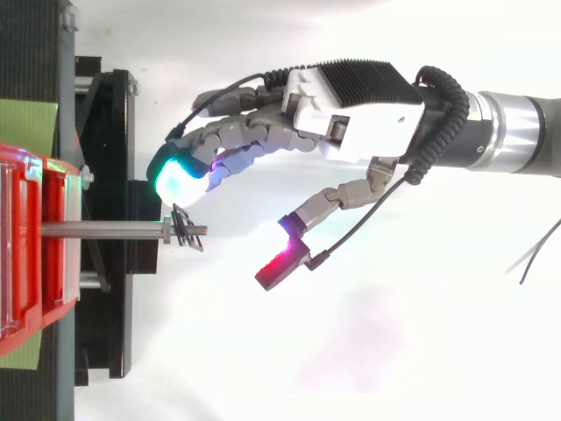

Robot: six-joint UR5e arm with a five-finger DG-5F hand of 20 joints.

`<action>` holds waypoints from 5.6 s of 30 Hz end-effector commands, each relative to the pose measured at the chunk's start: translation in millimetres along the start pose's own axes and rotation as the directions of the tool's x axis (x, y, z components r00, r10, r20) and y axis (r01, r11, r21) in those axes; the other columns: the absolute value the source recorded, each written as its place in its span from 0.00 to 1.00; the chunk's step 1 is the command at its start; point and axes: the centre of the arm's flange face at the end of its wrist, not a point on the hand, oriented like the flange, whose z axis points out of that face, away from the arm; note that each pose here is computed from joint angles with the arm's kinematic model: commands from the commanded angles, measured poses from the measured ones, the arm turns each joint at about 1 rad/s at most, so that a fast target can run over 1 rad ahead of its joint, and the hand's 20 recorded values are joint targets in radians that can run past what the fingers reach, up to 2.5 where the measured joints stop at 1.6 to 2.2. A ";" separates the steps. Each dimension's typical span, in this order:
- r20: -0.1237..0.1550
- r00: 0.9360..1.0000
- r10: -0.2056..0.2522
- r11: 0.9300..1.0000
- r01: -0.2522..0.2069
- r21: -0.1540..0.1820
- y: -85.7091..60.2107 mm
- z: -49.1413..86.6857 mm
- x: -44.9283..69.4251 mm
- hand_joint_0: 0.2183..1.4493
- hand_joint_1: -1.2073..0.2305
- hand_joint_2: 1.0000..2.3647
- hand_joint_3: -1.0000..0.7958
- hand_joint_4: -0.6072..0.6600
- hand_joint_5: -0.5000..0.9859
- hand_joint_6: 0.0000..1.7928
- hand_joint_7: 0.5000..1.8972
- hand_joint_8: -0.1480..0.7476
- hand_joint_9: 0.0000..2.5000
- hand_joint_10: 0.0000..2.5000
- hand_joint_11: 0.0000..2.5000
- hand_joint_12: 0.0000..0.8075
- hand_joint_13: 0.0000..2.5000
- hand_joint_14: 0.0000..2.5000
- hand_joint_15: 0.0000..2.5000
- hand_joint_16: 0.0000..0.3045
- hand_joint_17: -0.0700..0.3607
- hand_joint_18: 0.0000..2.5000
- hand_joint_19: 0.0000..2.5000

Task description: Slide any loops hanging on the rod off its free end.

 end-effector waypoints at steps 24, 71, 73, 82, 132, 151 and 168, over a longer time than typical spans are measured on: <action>0.033 0.999 0.041 0.996 -0.038 -0.083 -1.3 32.7 -1.4 0.28 0.41 0.00 0.29 0.74 0.26 0.28 0.31 0.49 0.36 0.00 0.09 0.43 0.26 0.00 0.07 0.15 0.40 0.17 0.11; 0.010 0.997 0.077 0.987 -0.075 -0.141 10.7 46.5 -8.0 0.31 0.39 0.01 0.43 0.61 0.23 0.49 0.33 0.51 0.38 0.00 0.16 0.43 0.28 0.00 0.09 0.15 0.40 0.20 0.13; 0.010 0.997 0.077 0.987 -0.075 -0.143 9.9 46.5 -10.1 0.31 0.39 0.01 0.45 0.62 0.23 0.50 0.31 0.52 0.39 0.00 0.17 0.44 0.29 0.00 0.10 0.16 0.41 0.21 0.12; 0.007 0.997 0.076 0.985 -0.074 -0.156 11.8 50.4 -16.0 0.33 0.34 0.01 0.50 0.53 0.23 0.53 0.34 0.53 0.40 0.00 0.20 0.46 0.31 0.00 0.12 0.17 0.43 0.24 0.12; -0.053 0.997 0.059 0.986 -0.050 0.161 102.2 -18.0 -90.1 0.33 0.32 0.00 0.52 0.54 0.25 0.52 0.39 0.56 0.45 0.01 0.22 0.49 0.35 0.00 0.15 0.18 0.45 0.27 0.13; 0.095 0.964 0.247 0.891 -0.264 0.369 135.6 -28.4 -121.1 0.34 0.38 0.01 0.35 0.58 0.23 0.51 0.40 0.51 0.41 0.01 0.23 0.44 0.32 0.01 0.15 0.15 0.40 0.23 0.15; 0.124 0.931 0.344 0.834 -0.363 0.415 150.5 -23.7 -124.1 0.39 0.28 0.00 0.28 0.53 0.22 0.52 0.34 0.49 0.39 0.01 0.22 0.43 0.32 0.01 0.14 0.14 0.39 0.25 0.14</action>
